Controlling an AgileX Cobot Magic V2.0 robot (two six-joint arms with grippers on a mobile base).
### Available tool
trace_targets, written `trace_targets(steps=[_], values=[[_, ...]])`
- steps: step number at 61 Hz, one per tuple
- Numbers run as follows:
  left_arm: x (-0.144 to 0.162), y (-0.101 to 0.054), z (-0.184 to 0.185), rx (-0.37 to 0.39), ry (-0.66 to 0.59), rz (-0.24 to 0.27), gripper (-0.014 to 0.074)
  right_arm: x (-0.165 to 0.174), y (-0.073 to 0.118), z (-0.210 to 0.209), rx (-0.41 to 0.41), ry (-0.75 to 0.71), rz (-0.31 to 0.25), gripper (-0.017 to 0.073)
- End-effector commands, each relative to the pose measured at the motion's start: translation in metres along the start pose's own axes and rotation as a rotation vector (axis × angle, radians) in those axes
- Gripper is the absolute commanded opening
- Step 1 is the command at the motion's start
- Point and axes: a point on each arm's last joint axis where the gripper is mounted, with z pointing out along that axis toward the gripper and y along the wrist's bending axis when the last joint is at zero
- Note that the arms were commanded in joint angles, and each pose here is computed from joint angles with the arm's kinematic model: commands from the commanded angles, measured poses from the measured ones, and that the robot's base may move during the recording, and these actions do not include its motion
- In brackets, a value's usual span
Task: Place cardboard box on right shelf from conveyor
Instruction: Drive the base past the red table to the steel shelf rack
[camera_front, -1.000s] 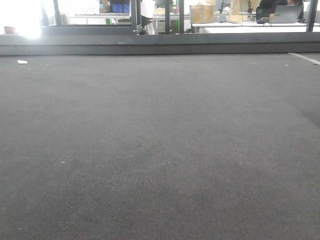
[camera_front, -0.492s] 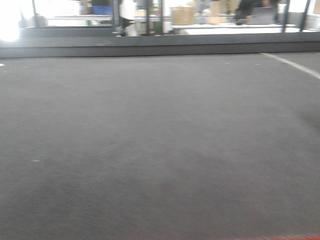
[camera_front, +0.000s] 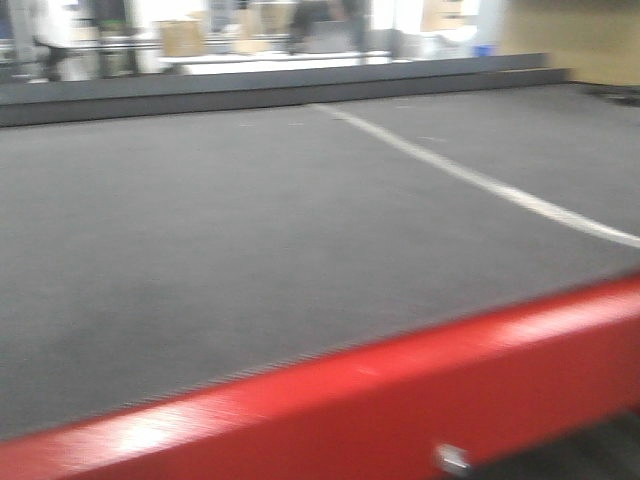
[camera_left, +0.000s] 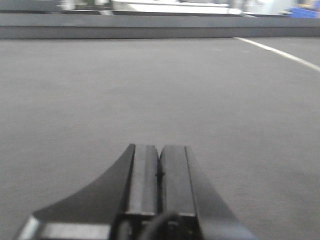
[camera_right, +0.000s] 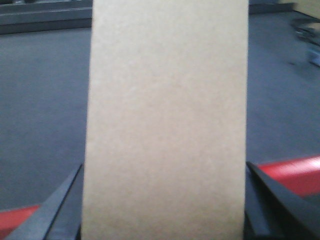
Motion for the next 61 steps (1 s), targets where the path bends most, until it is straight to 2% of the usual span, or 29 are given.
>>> trace_targets(steps=[1, 61], values=[[-0.0058, 0.0005, -0.0009, -0.006, -0.091, -0.005, -0.0115, -0.0149, 0.0011, -0.0017, -0.001, -0.103, -0.017, 0.0256], [-0.0058, 0.0010, -0.0009, -0.014, -0.091, -0.005, -0.0116, -0.0149, 0.0011, -0.0017, -0.001, -0.103, -0.017, 0.0256]])
